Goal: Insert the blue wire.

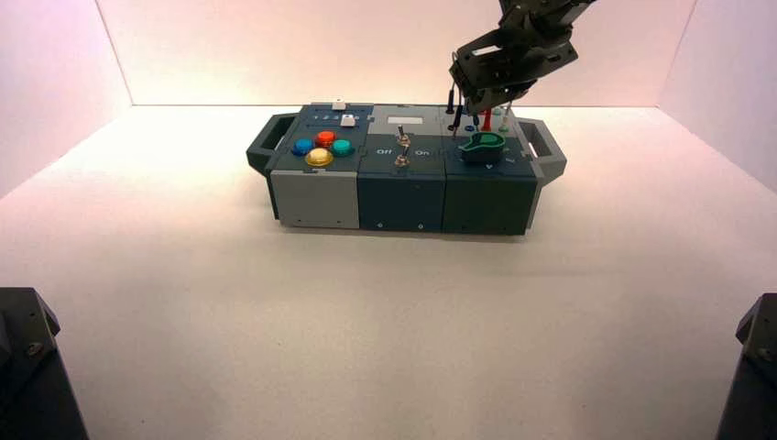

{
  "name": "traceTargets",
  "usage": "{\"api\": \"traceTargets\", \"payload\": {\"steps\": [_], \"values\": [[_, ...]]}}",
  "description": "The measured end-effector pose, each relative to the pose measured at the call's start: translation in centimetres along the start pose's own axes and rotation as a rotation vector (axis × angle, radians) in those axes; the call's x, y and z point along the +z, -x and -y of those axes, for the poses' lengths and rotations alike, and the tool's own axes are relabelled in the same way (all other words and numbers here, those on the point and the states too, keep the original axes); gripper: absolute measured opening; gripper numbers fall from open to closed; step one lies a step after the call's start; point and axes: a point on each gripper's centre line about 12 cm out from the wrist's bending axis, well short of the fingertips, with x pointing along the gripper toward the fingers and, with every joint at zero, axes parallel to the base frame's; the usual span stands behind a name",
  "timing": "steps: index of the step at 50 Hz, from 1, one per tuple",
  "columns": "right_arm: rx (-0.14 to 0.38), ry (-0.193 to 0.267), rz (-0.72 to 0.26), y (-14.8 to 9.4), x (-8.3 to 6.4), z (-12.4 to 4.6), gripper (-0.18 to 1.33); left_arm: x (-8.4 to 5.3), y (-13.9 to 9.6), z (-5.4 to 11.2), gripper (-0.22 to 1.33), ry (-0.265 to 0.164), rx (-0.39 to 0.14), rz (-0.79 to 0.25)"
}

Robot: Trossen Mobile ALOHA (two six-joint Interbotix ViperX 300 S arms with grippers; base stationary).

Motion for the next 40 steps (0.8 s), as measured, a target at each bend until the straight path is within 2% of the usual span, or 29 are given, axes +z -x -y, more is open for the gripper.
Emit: {"api": "traceTargets", "payload": {"steps": [19, 40], "values": [[-0.002, 0.001, 0.067, -0.5, -0.63, 0.16, 0.01, -0.43, -0.71, 0.03, -0.16, 0.002, -0.004, -0.029], [-0.004, -0.001, 0.148, 0.2, -0.09, 0.13, 0.01, -0.35, -0.86, -0.13, -0.16, 0.006, 0.004, -0.023]]}}
